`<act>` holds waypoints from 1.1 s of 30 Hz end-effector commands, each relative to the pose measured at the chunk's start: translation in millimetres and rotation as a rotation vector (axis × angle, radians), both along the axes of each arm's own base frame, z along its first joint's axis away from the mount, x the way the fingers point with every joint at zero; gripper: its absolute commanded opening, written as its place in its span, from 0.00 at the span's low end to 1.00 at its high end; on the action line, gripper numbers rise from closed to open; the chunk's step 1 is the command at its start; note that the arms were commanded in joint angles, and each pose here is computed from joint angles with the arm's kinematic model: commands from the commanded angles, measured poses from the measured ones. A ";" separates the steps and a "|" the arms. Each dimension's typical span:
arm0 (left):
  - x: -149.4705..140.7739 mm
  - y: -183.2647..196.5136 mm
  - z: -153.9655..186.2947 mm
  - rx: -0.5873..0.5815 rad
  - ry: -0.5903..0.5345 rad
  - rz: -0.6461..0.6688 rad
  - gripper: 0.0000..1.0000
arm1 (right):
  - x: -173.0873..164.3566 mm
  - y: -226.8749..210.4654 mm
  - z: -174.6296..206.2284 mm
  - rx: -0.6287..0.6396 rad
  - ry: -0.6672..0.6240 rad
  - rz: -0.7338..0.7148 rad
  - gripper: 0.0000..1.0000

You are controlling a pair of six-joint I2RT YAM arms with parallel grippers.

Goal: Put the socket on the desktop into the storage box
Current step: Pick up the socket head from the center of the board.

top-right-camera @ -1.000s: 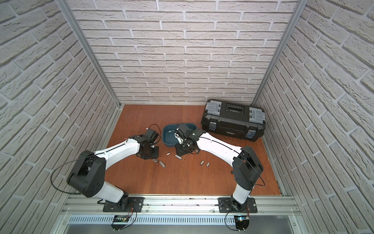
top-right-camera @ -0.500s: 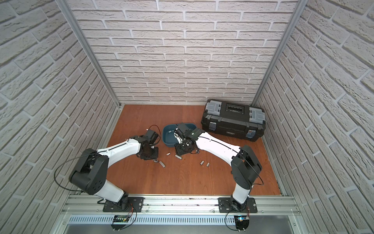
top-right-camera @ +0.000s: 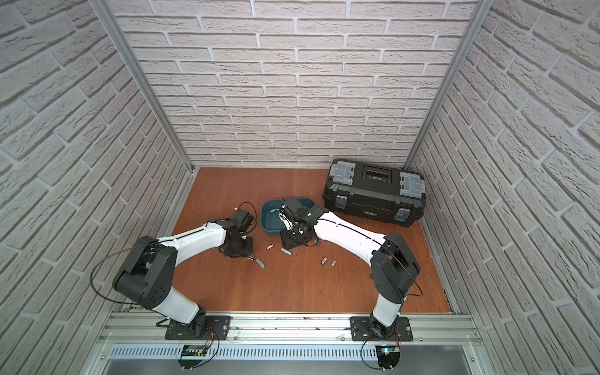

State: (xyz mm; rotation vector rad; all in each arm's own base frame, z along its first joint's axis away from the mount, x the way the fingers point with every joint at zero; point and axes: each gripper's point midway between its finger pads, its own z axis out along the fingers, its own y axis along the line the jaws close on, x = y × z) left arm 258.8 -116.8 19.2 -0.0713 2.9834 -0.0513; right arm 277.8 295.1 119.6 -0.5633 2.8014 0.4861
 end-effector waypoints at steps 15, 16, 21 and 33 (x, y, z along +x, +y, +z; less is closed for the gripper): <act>5.7 4.2 7.2 0.014 -0.021 0.027 0.15 | 1.8 4.5 4.6 0.009 -0.025 -0.005 0.43; 7.5 3.7 10.1 0.013 -0.028 0.027 0.14 | 1.3 4.8 4.1 0.010 -0.023 -0.003 0.43; 16.2 -0.5 26.9 -0.005 -0.063 0.026 0.14 | 0.9 3.8 6.1 0.013 -0.030 -0.006 0.43; 30.8 -10.5 62.9 -0.059 -0.133 0.027 0.14 | -2.9 4.2 7.5 0.031 -0.029 -0.002 0.43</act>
